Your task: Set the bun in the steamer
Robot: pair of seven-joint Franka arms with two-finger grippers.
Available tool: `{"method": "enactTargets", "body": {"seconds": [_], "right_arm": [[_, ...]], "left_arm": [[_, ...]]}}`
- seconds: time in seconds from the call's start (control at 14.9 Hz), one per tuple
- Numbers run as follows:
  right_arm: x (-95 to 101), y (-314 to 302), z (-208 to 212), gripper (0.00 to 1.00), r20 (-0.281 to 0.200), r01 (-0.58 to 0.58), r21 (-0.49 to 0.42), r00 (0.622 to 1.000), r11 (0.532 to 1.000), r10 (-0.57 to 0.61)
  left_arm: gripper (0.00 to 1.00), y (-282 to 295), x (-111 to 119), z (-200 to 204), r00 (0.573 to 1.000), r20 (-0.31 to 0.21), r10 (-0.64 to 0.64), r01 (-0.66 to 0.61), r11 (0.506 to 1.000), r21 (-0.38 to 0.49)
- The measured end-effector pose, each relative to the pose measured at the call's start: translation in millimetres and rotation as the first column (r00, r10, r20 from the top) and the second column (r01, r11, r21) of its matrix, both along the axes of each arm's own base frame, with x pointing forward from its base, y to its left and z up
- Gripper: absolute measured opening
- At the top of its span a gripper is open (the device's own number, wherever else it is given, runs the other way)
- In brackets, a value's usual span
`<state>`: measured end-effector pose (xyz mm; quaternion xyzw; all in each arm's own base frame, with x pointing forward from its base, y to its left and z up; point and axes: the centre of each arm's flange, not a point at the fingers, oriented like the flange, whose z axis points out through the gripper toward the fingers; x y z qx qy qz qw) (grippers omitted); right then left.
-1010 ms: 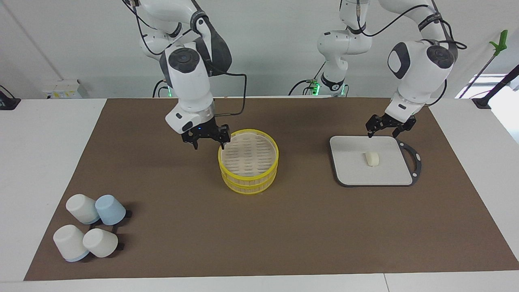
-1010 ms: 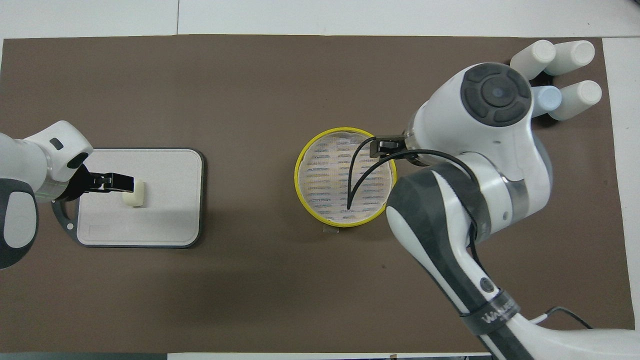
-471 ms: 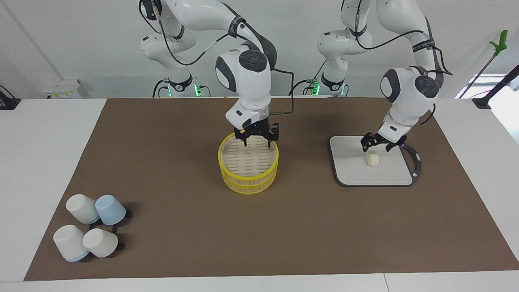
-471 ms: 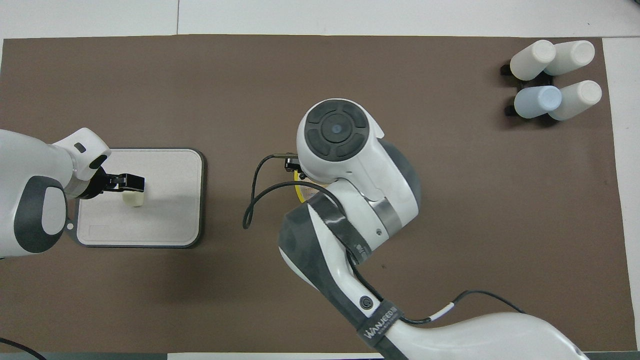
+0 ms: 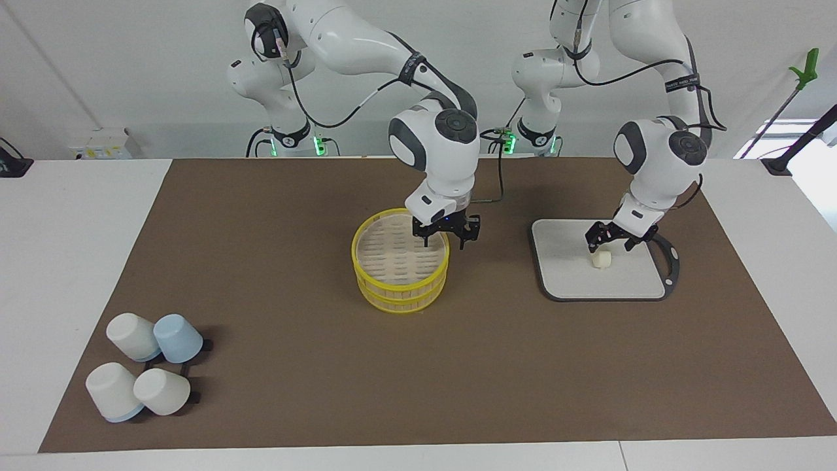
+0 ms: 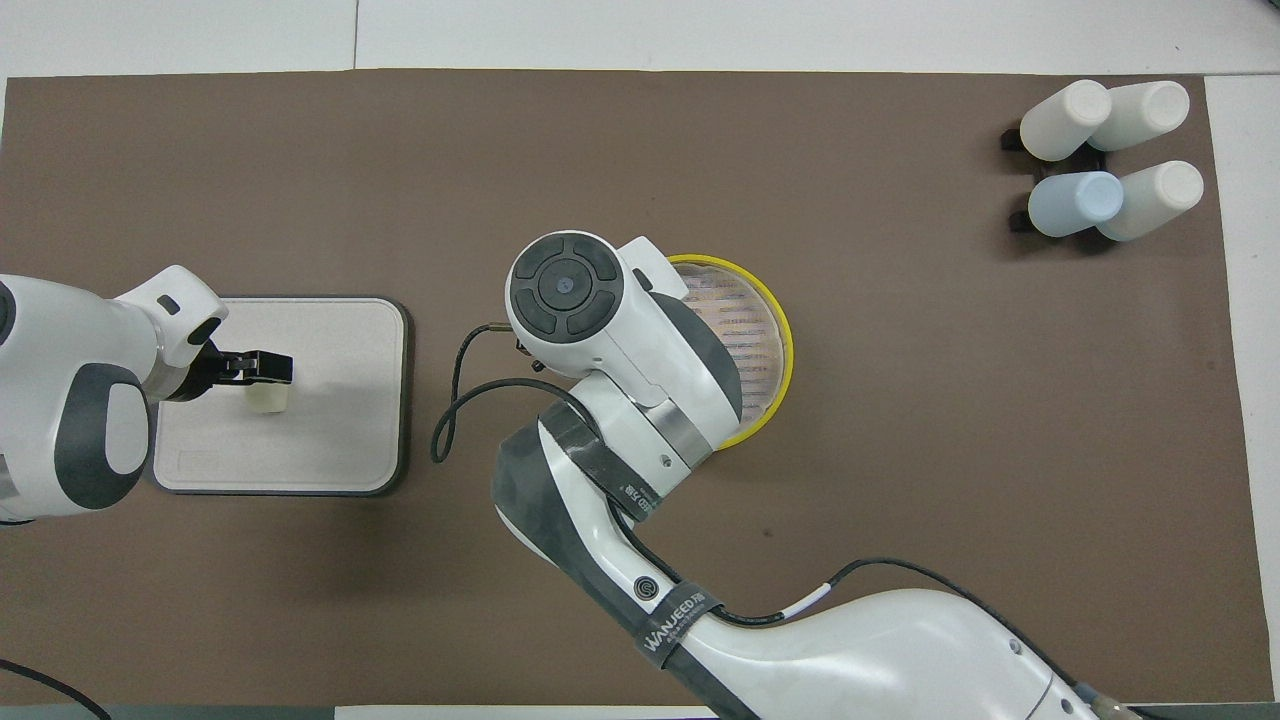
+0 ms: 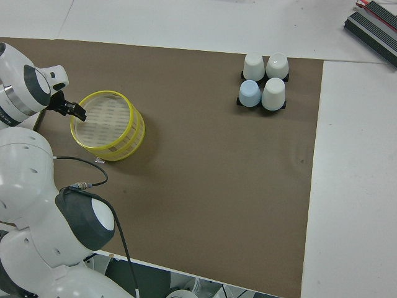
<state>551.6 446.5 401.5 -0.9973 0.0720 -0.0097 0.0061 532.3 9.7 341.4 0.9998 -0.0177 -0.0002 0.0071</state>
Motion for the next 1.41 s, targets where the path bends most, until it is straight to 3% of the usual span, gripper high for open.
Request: {"method": "enactTargets", "body": {"seconds": [0.27, 0.34, 0.74, 0.88, 0.94, 1.14, 1.28, 1.41], "right_arm": [[3.5, -1, 0, 0.8, 0.015, 0.007, 0.01, 1.0, 1.0, -0.007], [4.4, -2, -1, 0.74, 0.013, 0.008, 0.009, 1.0, 1.0, -0.008], [1.8, 2, -4, 0.08, 0.006, 0.0, 0.004, 1.0, 1.0, 0.0], [0.3, 3, -3, 0.08, 0.001, -0.009, -0.01, 1.0, 1.0, 0.009], [0.7, 3, 0, 0.08, -0.003, -0.01, -0.015, 1.0, 1.0, 0.009], [0.7, -6, 26, 0.08, -0.033, -0.025, -0.042, 0.999, 0.999, 0.024], [13.2, -30, 55, 0.08, -0.015, -0.052, -0.027, 0.999, 0.998, 0.052], [35.1, -69, 77, 0.08, 0.009, -0.074, -0.01, 0.997, 0.997, 0.074]], "left_arm": [[1.0, 0, -3, -9, 1.0, -0.009, 0.001, -0.001, 1.0, 0.0], [1.0, 0, -4, -10, 1.0, -0.011, 0.001, -0.001, 1.0, 0.0], [0.98, 1, -4, -34, 0.999, -0.036, 0.001, -0.001, 1.0, 0.0], [0.96, 1, -4, -34, 0.999, -0.035, 0.002, -0.002, 1.0, 0.0], [0.89, 1, -4, -34, 0.999, -0.035, 0.001, -0.001, 1.0, 0.0], [0.54, 0, -4, -34, 0.999, -0.034, 0.001, -0.001, 1.0, 0.0], [0.34, 0, -3, -34, 0.999, -0.033, 0.0, 0.0, 1.0, 0.0], [0.32, -1, -1, -30, 0.999, -0.036, -0.002, 0.002, 1.0, 0.0]]}}
